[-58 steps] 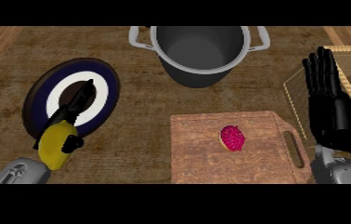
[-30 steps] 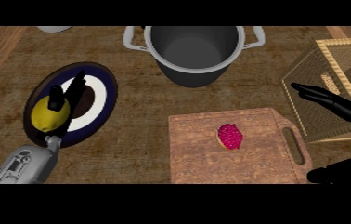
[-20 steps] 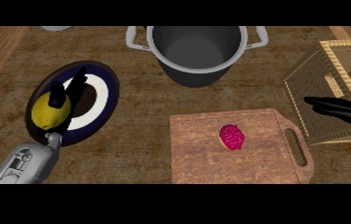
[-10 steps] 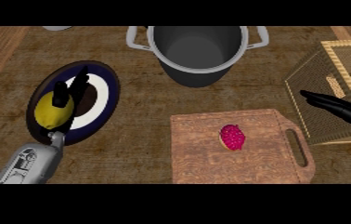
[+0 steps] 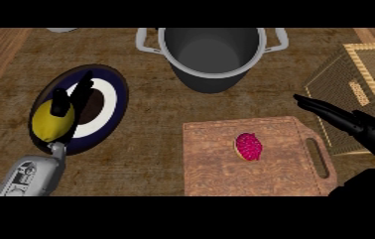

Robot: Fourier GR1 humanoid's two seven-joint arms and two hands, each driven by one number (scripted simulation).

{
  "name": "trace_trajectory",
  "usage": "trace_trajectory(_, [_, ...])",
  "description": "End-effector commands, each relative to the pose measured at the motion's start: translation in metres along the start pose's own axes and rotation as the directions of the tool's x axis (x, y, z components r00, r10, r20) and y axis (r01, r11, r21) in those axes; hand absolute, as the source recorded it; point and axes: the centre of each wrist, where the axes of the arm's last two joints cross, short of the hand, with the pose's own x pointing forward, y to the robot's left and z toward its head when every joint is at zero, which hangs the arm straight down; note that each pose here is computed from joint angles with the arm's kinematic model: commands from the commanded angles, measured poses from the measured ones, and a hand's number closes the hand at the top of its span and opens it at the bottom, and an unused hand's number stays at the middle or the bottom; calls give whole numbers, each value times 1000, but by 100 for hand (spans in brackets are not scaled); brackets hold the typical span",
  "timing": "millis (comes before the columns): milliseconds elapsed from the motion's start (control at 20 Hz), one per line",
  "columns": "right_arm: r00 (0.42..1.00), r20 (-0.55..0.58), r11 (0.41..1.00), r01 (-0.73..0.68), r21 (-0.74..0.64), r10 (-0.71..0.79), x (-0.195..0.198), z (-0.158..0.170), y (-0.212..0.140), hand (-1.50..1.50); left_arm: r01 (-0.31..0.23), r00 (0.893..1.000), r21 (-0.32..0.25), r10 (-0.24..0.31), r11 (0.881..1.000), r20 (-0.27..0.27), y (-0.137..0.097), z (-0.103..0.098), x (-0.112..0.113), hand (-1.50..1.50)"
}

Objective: Pick the cupcake from the cutting board and place it in the basket

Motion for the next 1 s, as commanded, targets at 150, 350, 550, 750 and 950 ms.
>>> trace_trajectory(150, [1000, -2, 999, 0, 33, 0, -17, -28, 44, -150, 16, 1000, 0, -16, 1000, -2, -8, -2, 4, 0])
trace_trajectory(350, [1000, 7, 1000, 0, 30, 0, -23, -21, 55, -150, 2, 1000, -6, -2, 1000, -16, -4, -5, 12, 0])
trace_trajectory(550, [1000, 7, 1000, -7, 21, 7, -29, -56, 64, -150, 3, 1000, 10, -3, 1000, -1, -5, 1, 12, 0])
trace_trajectory(750, [1000, 4, 1000, 7, 23, -7, -3, -52, 74, -150, 7, 1000, 10, -7, 1000, -21, -3, 2, 7, 0])
trace_trajectory(950, [1000, 9, 1000, 6, 29, -7, -5, -72, 60, -150, 13, 1000, -6, -13, 1000, 5, -16, -10, -9, 0])
